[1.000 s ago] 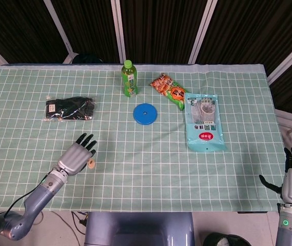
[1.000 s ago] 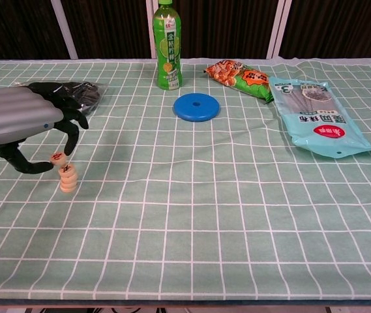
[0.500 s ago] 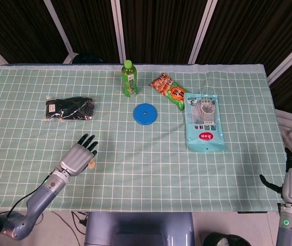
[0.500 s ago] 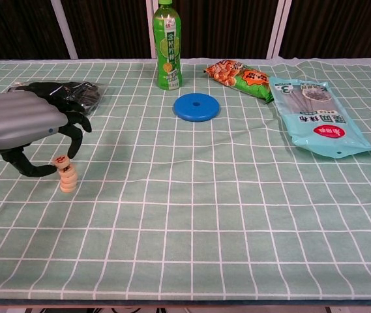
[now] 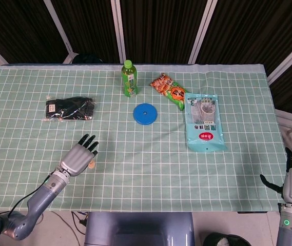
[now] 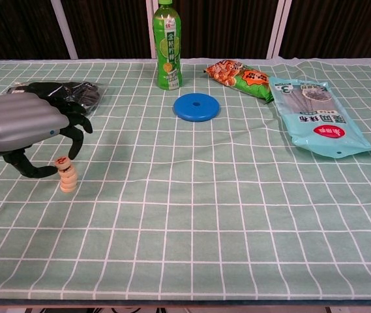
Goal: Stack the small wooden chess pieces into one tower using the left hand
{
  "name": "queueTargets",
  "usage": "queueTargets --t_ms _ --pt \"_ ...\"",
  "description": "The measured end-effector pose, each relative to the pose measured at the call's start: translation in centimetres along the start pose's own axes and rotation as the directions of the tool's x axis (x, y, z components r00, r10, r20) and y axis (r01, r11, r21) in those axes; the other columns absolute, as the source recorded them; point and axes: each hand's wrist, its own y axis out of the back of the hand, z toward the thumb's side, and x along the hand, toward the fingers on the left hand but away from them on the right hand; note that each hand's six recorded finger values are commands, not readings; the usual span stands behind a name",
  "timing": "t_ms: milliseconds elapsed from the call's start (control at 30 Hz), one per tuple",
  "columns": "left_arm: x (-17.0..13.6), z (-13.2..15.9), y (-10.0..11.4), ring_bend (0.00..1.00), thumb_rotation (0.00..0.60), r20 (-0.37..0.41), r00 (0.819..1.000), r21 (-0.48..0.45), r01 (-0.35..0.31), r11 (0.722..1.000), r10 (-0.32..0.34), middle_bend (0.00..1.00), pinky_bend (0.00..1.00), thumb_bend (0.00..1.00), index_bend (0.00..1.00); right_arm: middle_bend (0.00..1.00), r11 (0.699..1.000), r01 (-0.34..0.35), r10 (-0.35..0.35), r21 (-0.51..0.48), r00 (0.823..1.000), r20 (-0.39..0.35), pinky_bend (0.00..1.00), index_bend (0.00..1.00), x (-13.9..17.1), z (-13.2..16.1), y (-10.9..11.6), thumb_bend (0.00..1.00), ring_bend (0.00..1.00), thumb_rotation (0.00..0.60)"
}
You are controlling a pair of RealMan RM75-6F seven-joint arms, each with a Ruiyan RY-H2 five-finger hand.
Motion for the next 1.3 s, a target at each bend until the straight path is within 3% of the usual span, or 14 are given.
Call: queueTargets --t_ms 1300 --pt "0.01 0.56 0.03 0.00 0.600 0.010 1.000 0.026 -0.005 1.000 0.005 0.16 0.10 0.34 0.43 0.00 1.000 0.002 -0.002 -0.009 1.000 0.004 0.00 0.06 -0.07 -0.04 0.24 0.25 0.02 0.600"
